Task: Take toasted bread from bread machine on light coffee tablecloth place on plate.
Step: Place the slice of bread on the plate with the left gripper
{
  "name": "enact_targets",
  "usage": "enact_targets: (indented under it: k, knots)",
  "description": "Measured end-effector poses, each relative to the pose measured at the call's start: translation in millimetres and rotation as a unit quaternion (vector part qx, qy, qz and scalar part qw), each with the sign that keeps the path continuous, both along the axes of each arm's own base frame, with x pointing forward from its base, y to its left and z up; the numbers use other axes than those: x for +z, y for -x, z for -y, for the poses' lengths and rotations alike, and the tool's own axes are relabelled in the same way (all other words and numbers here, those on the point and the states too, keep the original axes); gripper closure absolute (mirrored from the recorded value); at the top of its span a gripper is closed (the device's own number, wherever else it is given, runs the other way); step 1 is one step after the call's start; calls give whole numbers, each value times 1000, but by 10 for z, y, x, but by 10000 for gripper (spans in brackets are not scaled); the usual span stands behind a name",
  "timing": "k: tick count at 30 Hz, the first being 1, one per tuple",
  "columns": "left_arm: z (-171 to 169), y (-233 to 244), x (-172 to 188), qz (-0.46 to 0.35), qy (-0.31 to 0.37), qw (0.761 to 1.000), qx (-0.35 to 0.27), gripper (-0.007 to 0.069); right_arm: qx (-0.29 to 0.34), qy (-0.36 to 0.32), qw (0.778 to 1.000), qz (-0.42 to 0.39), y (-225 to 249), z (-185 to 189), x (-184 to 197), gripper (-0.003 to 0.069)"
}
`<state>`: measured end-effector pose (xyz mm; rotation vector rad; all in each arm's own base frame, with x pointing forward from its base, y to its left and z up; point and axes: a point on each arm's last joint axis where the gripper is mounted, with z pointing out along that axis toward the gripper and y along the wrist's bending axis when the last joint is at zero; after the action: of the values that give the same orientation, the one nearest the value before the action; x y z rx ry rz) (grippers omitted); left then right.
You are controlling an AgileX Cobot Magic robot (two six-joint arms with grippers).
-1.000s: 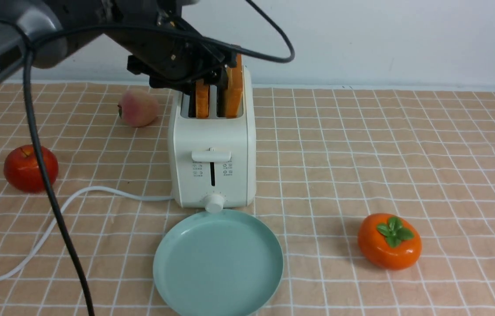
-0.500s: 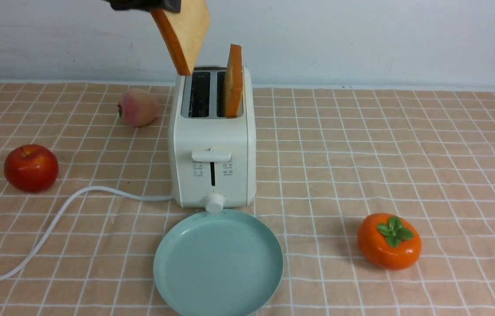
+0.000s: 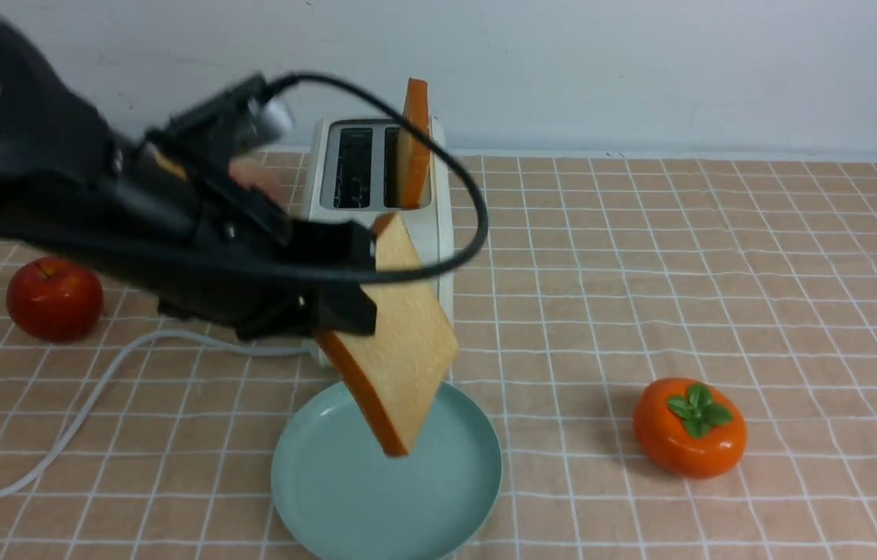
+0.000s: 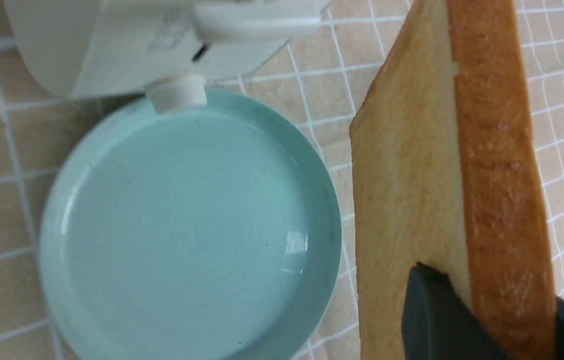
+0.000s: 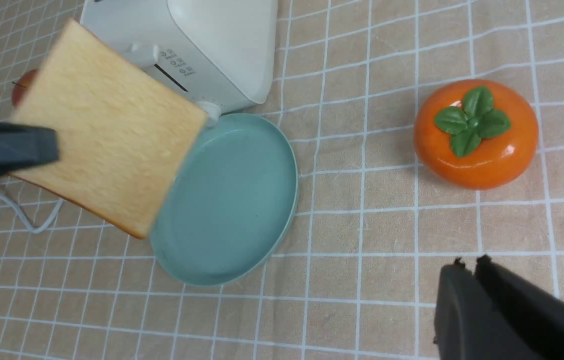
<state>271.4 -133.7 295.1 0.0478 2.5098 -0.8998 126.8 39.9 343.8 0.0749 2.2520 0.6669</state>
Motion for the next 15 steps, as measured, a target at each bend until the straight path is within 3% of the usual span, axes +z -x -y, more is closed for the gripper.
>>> enact_targets:
  k: [7, 11, 14, 15]
  knots:
    - [53, -13, -571, -28, 69, 997, 37, 517, 0, 0, 1000, 0, 0, 0, 0, 610]
    - [73, -102, -833, -46, 60, 996, 45, 516, 0, 0, 1000, 0, 1, 0, -1, 603]
    - [73, -125, -917, -52, 49, 996, 44, 489, 0, 0, 1000, 0, 1, 0, -1, 601]
    - [70, -132, -961, -54, 39, 997, 40, 445, 0, 0, 1000, 0, 1, 0, -1, 599]
